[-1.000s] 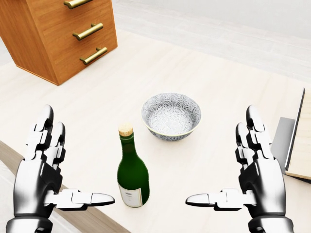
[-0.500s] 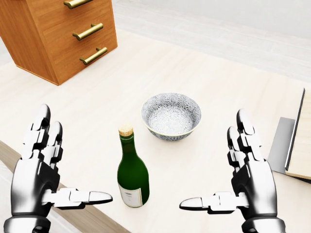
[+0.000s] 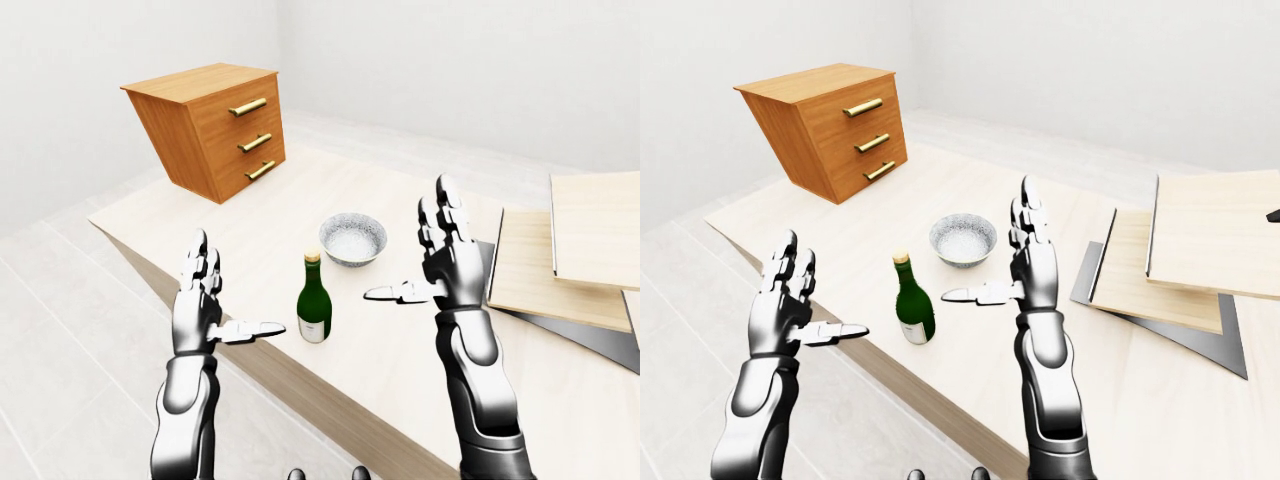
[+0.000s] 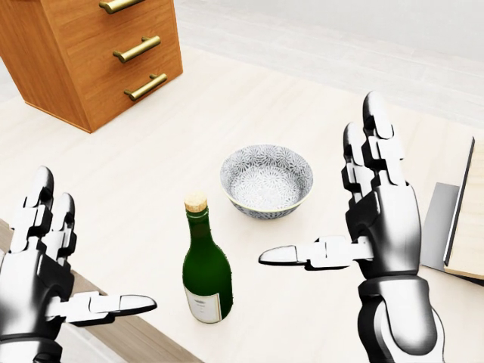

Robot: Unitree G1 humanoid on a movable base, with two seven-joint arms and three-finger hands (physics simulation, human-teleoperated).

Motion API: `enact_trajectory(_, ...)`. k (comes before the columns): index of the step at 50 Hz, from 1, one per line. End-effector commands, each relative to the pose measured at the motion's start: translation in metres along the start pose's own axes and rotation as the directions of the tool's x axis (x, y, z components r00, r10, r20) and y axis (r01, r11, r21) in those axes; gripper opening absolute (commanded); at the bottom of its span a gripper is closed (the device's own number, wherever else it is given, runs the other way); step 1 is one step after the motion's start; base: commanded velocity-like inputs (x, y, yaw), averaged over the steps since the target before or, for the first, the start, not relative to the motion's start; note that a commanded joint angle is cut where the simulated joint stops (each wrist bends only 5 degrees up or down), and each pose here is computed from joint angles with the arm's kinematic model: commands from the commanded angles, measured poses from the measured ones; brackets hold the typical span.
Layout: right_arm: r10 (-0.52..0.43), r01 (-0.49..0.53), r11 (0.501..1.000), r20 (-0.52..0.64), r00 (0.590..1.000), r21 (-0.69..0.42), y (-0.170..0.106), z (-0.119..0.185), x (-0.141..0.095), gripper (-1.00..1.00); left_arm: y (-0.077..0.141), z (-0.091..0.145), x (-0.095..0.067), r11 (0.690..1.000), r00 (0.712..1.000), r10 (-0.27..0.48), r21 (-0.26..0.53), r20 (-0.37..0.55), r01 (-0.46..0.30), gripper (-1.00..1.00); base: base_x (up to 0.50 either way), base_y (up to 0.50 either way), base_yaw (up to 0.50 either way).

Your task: Put the wine bottle on the wine rack.

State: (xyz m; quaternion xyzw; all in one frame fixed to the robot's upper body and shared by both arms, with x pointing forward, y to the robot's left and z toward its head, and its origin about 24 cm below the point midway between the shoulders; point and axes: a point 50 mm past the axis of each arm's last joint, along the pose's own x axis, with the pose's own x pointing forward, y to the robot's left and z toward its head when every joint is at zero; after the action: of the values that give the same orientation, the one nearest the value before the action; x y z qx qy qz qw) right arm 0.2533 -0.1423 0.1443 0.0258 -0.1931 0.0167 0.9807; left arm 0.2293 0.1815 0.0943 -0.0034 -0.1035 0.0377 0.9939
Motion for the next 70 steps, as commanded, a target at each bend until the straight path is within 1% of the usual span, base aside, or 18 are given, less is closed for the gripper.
enact_trajectory(1,0.022,-0.022,1.000,0.035,0.999,0.007,0.008,0.005,0.019,1.00,0.010,-0.002,-0.002,1.000,1.000,0.030,0.000,-0.001,-0.030,1.00,0.00,0.00,0.00)
enact_trajectory(9,0.034,-0.035,0.999,0.030,0.999,0.006,0.014,0.003,0.026,1.00,0.013,-0.002,-0.001,0.999,0.999,0.040,-0.001,-0.001,-0.040,1.00,0.00,0.00,0.00)
enact_trajectory(13,0.038,-0.038,0.999,-0.001,0.999,0.004,0.015,-0.005,0.029,1.00,0.014,-0.002,0.001,0.999,0.999,0.042,-0.001,0.000,-0.042,1.00,0.00,0.00,0.00)
enact_trajectory(17,0.045,-0.045,0.999,-0.029,0.999,0.004,0.018,-0.011,0.030,1.00,0.014,-0.002,0.000,0.999,0.999,0.041,0.000,0.003,-0.041,1.00,0.00,0.00,0.00)
enact_trajectory(29,0.084,-0.085,0.996,-0.078,0.993,-0.004,0.030,-0.023,0.030,1.00,0.014,0.000,-0.002,0.999,0.999,0.043,0.001,0.007,-0.043,1.00,0.00,0.00,0.00)
enact_trajectory(37,0.100,-0.101,0.995,-0.117,0.988,-0.003,0.037,-0.033,0.032,1.00,0.014,0.001,0.001,0.999,0.999,0.041,0.000,0.009,-0.041,1.00,0.00,0.00,0.00)
enact_trajectory(45,0.108,-0.110,0.994,-0.155,0.982,-0.003,0.042,-0.042,0.036,1.00,0.015,0.001,-0.002,0.999,0.999,0.044,-0.002,0.010,-0.044,1.00,0.00,0.00,0.00)
enact_trajectory(51,0.122,-0.123,0.992,-0.148,0.982,-0.001,0.047,-0.040,0.040,1.00,0.015,-0.001,-0.002,0.999,0.999,0.045,-0.003,0.008,-0.045,1.00,0.00,0.00,0.00)
enact_trajectory(57,0.134,-0.135,0.991,-0.170,0.976,0.004,0.053,-0.045,0.044,1.00,0.015,-0.003,-0.002,0.999,0.999,0.045,-0.004,0.006,-0.045,1.00,0.00,0.00,0.00)
enact_trajectory(61,0.140,-0.141,0.990,-0.197,0.970,0.008,0.057,-0.051,0.046,1.00,0.015,-0.004,0.002,0.999,0.999,0.045,-0.005,0.006,-0.045,1.00,0.00,0.00,0.00)
enact_trajectory(70,0.147,-0.147,0.989,-0.183,0.972,0.013,0.060,-0.048,0.047,1.00,0.017,-0.004,-0.001,0.999,0.999,0.047,-0.005,0.004,-0.047,1.00,0.00,0.00,0.00)
